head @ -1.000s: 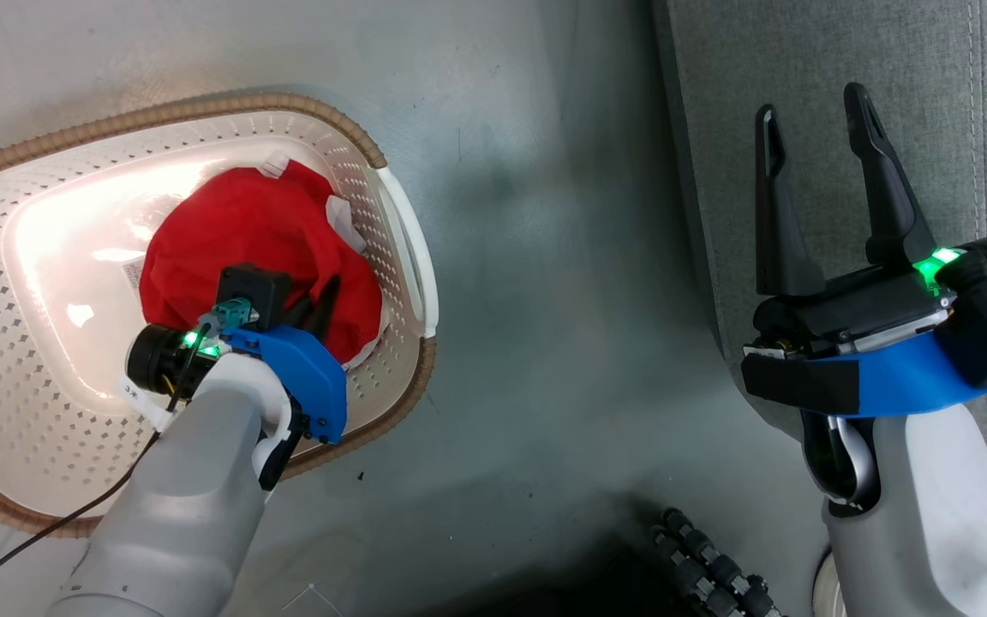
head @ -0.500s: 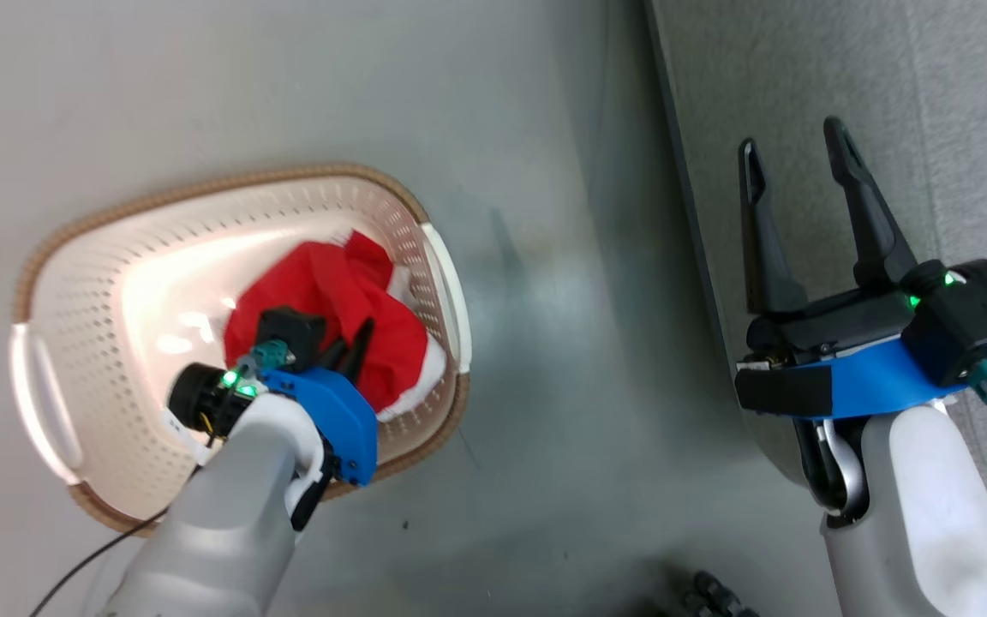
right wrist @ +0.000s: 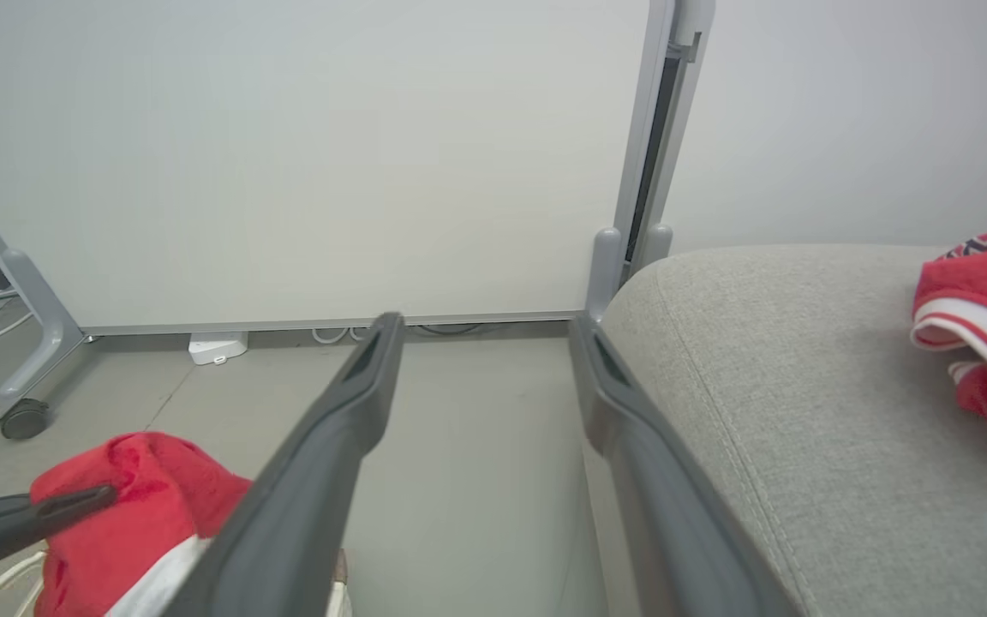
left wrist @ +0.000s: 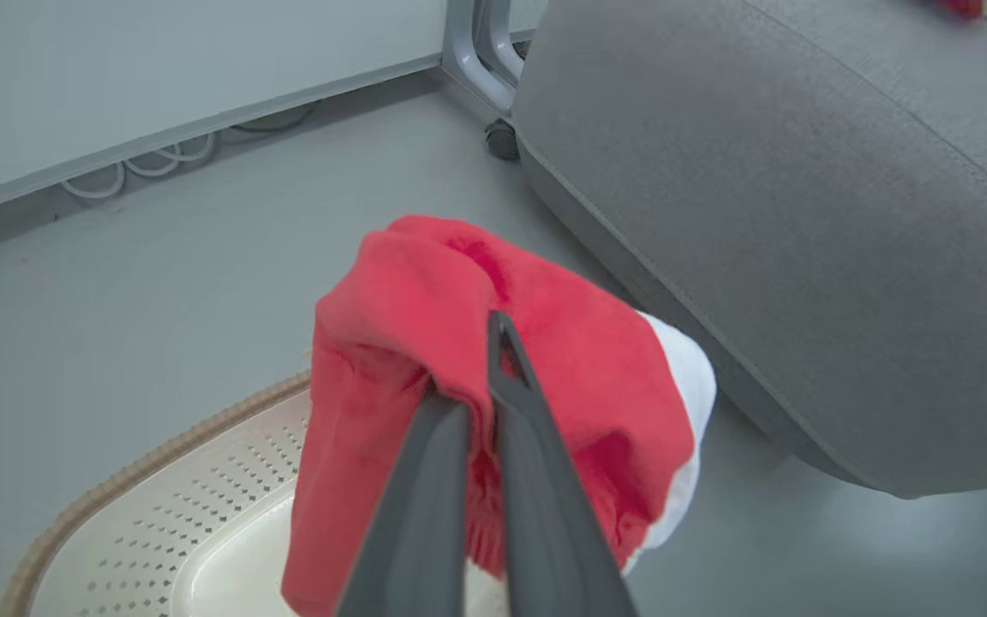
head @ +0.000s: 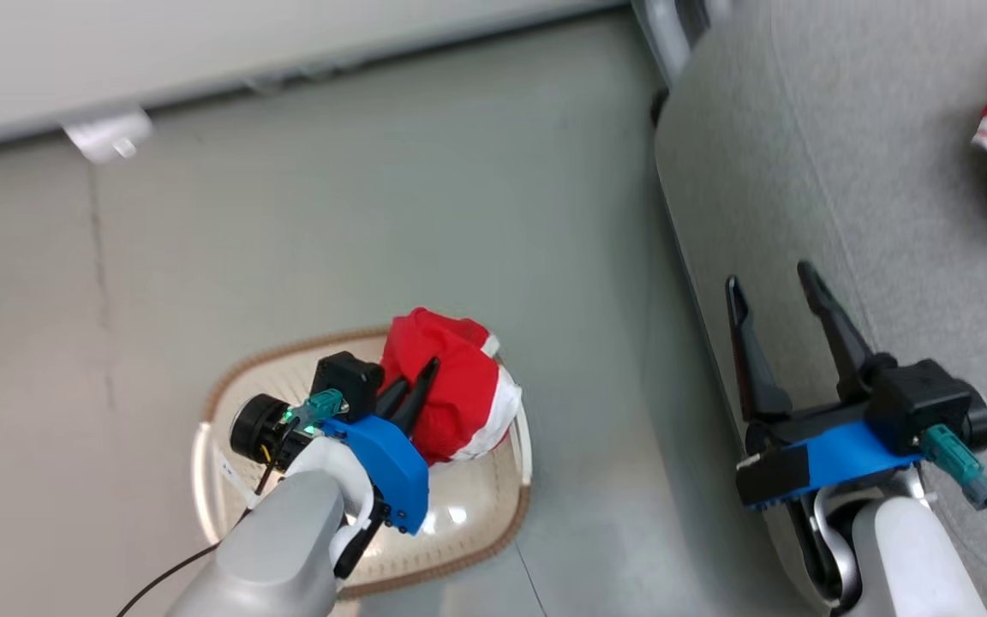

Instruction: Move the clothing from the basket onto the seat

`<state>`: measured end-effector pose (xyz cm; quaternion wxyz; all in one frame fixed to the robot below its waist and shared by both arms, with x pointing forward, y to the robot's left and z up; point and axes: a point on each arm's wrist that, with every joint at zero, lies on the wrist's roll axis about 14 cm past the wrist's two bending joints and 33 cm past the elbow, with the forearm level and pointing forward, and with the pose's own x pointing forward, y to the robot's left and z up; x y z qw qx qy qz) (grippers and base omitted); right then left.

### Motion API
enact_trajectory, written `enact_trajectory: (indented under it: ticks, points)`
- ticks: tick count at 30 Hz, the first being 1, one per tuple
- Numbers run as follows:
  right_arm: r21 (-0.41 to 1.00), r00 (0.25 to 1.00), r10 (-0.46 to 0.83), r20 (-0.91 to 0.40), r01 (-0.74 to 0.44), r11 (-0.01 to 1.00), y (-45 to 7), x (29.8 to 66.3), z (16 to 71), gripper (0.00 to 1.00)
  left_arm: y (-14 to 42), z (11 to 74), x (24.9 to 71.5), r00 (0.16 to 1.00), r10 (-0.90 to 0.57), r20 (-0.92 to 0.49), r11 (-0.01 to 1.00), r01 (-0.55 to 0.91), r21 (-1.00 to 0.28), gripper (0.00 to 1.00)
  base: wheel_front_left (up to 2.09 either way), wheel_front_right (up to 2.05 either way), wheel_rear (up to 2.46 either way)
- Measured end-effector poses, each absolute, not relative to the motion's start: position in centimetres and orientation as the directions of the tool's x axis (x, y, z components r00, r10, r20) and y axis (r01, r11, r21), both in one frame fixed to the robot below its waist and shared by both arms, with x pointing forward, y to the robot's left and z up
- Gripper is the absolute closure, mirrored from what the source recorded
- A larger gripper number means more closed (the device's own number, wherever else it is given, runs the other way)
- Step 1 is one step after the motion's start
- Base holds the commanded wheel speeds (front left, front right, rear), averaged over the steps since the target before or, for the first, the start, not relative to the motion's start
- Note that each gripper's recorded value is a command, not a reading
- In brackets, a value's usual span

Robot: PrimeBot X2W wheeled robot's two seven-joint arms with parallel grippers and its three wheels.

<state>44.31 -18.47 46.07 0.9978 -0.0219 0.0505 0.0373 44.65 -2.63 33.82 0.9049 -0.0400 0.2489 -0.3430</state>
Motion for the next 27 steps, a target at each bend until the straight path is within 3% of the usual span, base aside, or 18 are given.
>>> enact_trajectory:
  ticks: [13,20,27]
  points:
    - [-0.029,0.986,0.166,0.01,-0.166,0.986,-14.8,40.7,52.1,0.0,-2.3,49.9,44.7,0.756,-0.646,-0.102,0.763,0.637,-0.111,1.0,0.0,0.0,0.0]
    - [-0.03,0.975,0.222,0.031,-0.221,0.975,-12.8,39.7,53.2,0.0,-2.2,56.2,44.7,0.762,-0.648,-0.001,0.76,0.645,-0.08,1.0,0.0,0.0,0.0]
    - [-0.032,0.969,0.245,0.037,-0.243,0.969,-12.0,39.1,53.6,0.0,-3.5,58.2,43.9,0.736,-0.677,0.022,0.733,0.676,-0.074,1.0,0.0,0.0,0.0]
